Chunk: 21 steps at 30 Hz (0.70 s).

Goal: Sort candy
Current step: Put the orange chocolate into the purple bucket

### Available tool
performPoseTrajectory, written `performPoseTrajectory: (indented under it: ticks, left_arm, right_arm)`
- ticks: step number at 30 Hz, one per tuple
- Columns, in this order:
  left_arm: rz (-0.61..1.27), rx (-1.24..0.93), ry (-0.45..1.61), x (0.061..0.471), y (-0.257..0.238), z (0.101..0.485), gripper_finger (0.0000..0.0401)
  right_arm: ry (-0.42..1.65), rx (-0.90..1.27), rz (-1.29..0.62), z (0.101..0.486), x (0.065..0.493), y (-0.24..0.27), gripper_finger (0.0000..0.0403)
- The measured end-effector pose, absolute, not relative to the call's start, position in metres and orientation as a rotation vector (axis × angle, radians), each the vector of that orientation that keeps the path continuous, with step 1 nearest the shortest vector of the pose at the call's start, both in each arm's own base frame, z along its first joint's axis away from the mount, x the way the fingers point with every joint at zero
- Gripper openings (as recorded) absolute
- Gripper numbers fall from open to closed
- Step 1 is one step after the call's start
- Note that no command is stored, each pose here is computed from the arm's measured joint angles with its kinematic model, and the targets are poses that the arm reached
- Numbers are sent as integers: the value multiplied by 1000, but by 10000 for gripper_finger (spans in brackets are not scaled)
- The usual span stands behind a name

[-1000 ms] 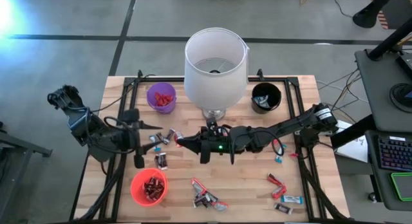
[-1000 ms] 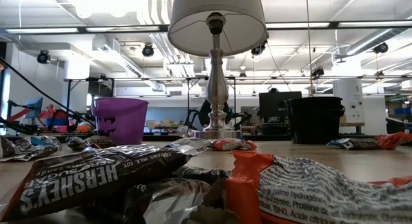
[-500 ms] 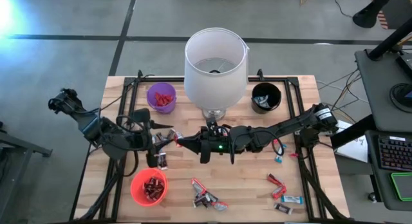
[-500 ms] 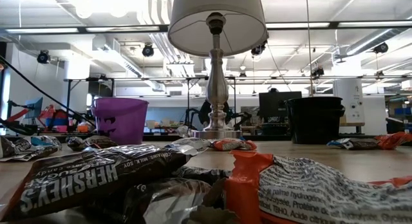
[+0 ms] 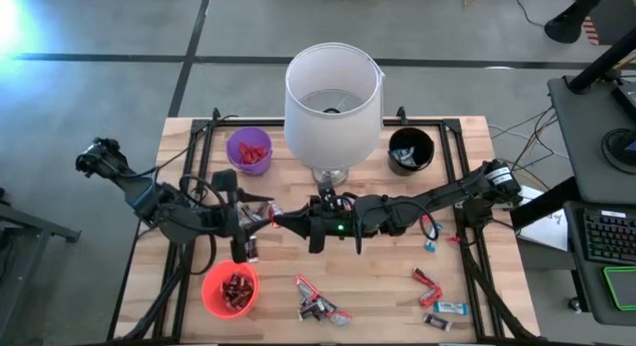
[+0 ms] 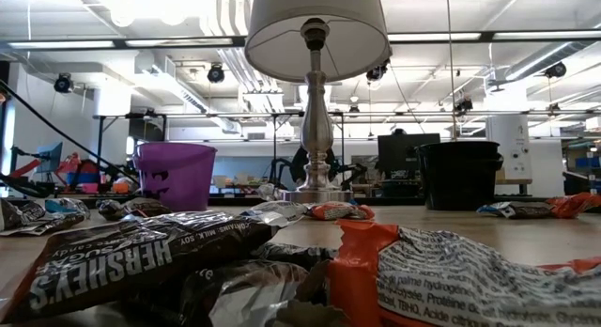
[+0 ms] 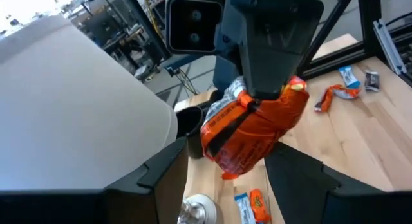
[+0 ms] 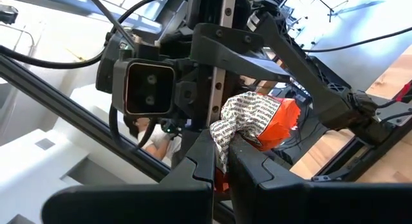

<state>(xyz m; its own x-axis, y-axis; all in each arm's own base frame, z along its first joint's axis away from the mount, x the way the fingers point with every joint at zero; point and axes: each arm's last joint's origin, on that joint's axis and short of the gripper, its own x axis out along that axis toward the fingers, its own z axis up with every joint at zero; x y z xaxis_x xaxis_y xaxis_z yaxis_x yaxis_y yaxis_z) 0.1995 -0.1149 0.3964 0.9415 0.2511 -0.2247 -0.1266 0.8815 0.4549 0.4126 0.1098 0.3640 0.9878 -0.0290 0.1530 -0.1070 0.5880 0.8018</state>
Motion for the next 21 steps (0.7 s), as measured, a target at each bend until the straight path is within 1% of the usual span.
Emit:
performPoseTrajectory:
  ticks: [3, 6, 9, 17, 19, 21]
  left_arm:
    - [200, 462, 291, 202, -116, 395, 181]
    - [202, 465, 295, 203, -116, 394, 163]
    - [205, 469, 301, 204, -116, 393, 131]
    - [204, 476, 310, 204, -115, 392, 21]
    - [204, 476, 310, 203, -115, 392, 8]
    - [203, 474, 308, 203, -114, 393, 7]
  right_arm:
    - [-154, 942, 45, 364, 413, 110, 13]
    - [-155, 942, 45, 364, 413, 110, 13]
    - [-154, 942, 45, 364, 413, 110, 13]
    - [-155, 932, 44, 364, 413, 110, 13]
    - [-154, 918, 43, 364, 413, 110, 13]
    - [-155, 905, 42, 364, 413, 110, 13]
